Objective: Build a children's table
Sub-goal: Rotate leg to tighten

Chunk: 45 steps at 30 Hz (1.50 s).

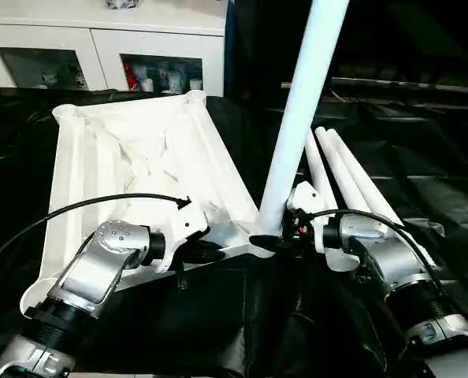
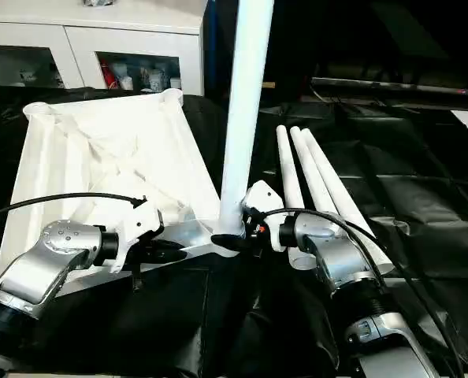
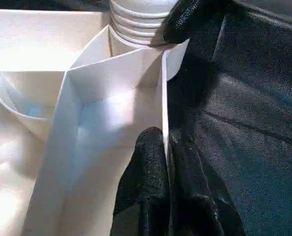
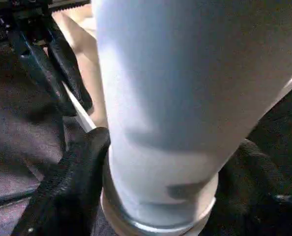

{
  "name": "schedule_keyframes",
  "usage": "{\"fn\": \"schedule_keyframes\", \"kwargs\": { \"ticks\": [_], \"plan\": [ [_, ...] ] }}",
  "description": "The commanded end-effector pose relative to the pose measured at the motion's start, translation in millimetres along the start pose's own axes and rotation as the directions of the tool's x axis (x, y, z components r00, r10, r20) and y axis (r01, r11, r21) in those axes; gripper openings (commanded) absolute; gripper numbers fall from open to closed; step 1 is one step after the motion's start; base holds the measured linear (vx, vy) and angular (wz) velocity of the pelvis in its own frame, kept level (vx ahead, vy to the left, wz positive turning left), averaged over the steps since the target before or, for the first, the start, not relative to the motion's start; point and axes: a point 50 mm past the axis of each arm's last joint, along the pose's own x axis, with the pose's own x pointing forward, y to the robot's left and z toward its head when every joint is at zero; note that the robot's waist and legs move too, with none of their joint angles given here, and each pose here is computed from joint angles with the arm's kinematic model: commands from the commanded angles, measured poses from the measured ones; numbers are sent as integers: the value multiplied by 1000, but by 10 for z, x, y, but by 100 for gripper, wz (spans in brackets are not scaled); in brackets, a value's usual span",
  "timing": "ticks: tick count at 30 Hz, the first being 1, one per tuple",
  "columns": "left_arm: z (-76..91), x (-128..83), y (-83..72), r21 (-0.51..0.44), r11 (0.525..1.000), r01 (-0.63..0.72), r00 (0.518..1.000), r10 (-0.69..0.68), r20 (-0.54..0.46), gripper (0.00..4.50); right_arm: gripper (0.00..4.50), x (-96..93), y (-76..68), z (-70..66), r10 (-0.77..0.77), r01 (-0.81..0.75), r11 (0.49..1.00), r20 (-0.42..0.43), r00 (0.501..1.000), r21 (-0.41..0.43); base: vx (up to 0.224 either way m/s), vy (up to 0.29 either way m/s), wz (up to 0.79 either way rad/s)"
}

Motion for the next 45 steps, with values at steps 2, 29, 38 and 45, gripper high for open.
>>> {"fn": "schedule_keyframes", "kwargs": {
  "ticks": [2,29,38,45],
  "plan": [
    [146,32,-41,31,999,34,997,-36,70,0,284,-4,-24,19,-12,12,1000,2,1000,1,0,0,0],
    [461,635,479,-184,830,-526,848,529,-39,0,330,780,-74,55,-639,613,695,-67,766,375,0,0,0],
    [454,568,555,-144,817,-558,827,561,-23,0,395,528,-185,274,-654,603,733,81,752,315,0,0,0],
    [764,277,782,-277,688,-671,644,725,244,58,401,244,-168,281,-687,637,713,106,719,292,0,0,0]
  ]
}}
